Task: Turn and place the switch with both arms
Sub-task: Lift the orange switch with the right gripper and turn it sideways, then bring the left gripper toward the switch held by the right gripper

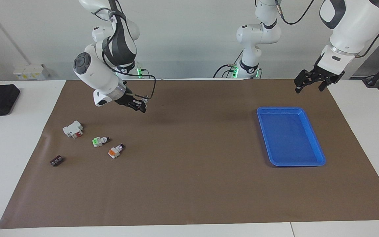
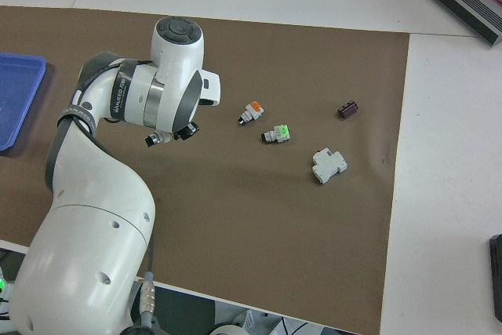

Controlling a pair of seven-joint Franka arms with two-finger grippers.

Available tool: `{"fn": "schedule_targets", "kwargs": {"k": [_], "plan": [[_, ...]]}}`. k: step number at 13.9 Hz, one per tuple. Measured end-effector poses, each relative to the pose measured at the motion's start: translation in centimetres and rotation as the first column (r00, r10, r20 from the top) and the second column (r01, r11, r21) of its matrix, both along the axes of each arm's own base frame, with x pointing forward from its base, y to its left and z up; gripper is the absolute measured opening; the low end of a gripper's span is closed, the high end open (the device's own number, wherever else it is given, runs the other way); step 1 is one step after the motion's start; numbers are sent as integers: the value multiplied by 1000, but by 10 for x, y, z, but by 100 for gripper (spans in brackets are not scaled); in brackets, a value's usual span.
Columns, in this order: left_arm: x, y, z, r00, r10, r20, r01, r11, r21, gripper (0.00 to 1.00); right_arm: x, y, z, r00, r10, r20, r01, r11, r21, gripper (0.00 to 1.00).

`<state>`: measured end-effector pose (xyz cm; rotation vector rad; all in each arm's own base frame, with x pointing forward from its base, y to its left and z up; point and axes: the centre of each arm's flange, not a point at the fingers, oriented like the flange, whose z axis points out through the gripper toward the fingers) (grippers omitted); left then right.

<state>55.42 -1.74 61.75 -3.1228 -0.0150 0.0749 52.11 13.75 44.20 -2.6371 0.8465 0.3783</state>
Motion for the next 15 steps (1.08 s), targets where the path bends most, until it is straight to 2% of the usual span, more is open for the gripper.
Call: {"fn": "schedule_targets", "kwargs": {"k": [2,4,6,9,11,13,15], "plan": [[0,0,0,1000,0,0,0,1000,0,100,3,31,28,983,-172,-58,174,984,44,42],[0,0,0,1000,0,0,0,1000,0,100,6,56,57,936,-326,-130,337,939,74,42],[-1,-2,1,1000,-4,0,4,1000,0,100,6,78,84,881,-428,-200,452,887,95,42],[-5,-14,7,1000,-29,9,29,1000,-1,100,-2,121,116,792,-536,-291,577,813,74,42],[-8,-30,10,998,-59,15,59,998,-1,100,-6,153,129,719,-607,-339,659,751,52,42],[-9,-45,12,996,-83,26,83,996,-13,100,-1,167,136,643,-643,-416,729,681,75,42],[-10,-67,14,993,-107,46,111,990,-83,100,5,168,137,611,-647,-456,758,644,103,42]]}}
